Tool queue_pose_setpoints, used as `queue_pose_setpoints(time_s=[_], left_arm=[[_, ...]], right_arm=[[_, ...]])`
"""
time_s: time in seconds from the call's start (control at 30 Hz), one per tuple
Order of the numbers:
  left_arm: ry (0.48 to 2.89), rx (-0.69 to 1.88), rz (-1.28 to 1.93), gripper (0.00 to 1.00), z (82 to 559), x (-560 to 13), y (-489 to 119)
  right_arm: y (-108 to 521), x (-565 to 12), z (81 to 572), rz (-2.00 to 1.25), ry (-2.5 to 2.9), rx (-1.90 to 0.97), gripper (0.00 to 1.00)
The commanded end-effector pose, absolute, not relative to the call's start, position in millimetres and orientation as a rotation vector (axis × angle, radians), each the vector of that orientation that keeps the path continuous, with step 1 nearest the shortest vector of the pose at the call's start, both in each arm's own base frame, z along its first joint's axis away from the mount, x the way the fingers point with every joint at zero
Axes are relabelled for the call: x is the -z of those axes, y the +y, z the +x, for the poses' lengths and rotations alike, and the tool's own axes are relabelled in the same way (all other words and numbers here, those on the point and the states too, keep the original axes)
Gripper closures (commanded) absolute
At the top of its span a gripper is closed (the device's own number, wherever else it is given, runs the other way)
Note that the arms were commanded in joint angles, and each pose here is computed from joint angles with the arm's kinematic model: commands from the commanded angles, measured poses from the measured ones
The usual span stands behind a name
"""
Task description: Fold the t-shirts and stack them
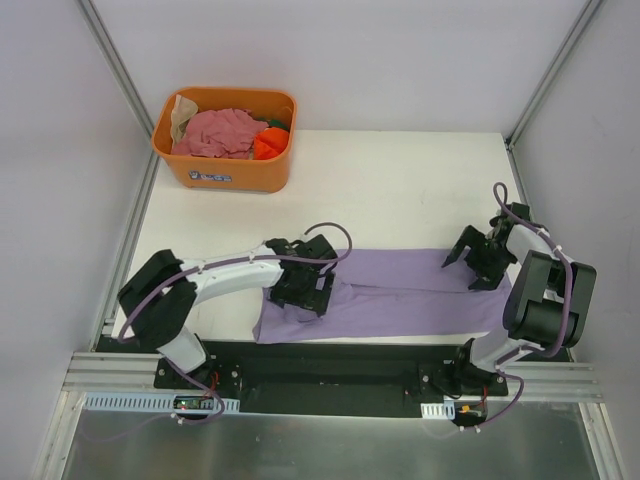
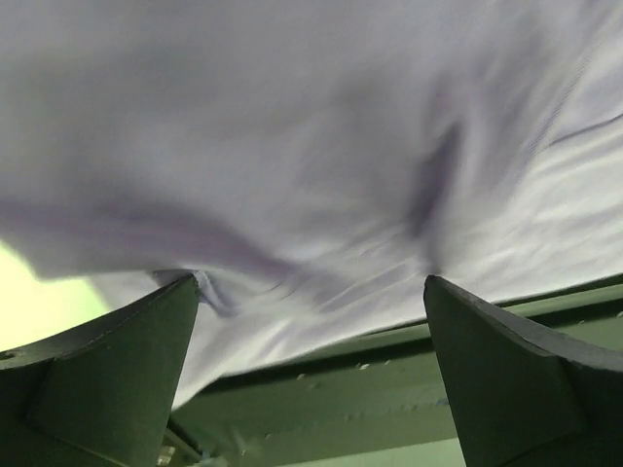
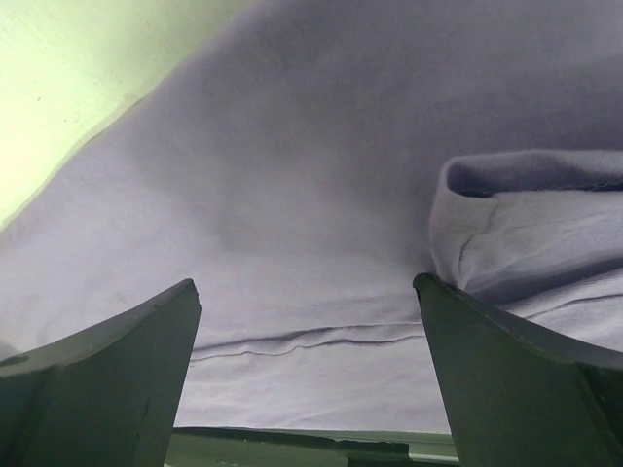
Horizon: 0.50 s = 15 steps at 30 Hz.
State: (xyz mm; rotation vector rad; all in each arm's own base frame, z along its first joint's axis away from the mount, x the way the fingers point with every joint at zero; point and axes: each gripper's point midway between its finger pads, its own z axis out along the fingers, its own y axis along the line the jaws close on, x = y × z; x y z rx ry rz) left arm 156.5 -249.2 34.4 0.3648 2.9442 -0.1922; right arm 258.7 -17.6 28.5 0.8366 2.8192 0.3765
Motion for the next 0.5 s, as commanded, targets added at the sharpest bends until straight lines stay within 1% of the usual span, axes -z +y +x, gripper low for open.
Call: queue_pose_setpoints(time_s=[0.0,0.13,0.23,0.33,0.47], left_arm=[[2.973,0.007,0.230,0.01,134,-52,-195],[3.058,-0.127,0.118,0.01,101,-51,-154],[3.048,-0.170,0.064,0.01,93,-56,-139],[3.008,-0.089,0.037,0.01,101,-70,-149],[2.846,0.033,0.050,0.01,144,-97,-181]], right_arm=[[-33,-30,256,0.885,2.832,-0.263,0.04],[-35,-32,256,0.887,2.826,-0.247,0.04],[-34,-35,258,0.869,2.813,-0.259,0.04],[-34,-39,261,0.850,2.795,-0.270,0.04],[-26,-47,269,0.792,2.749,-0.344,0.04]])
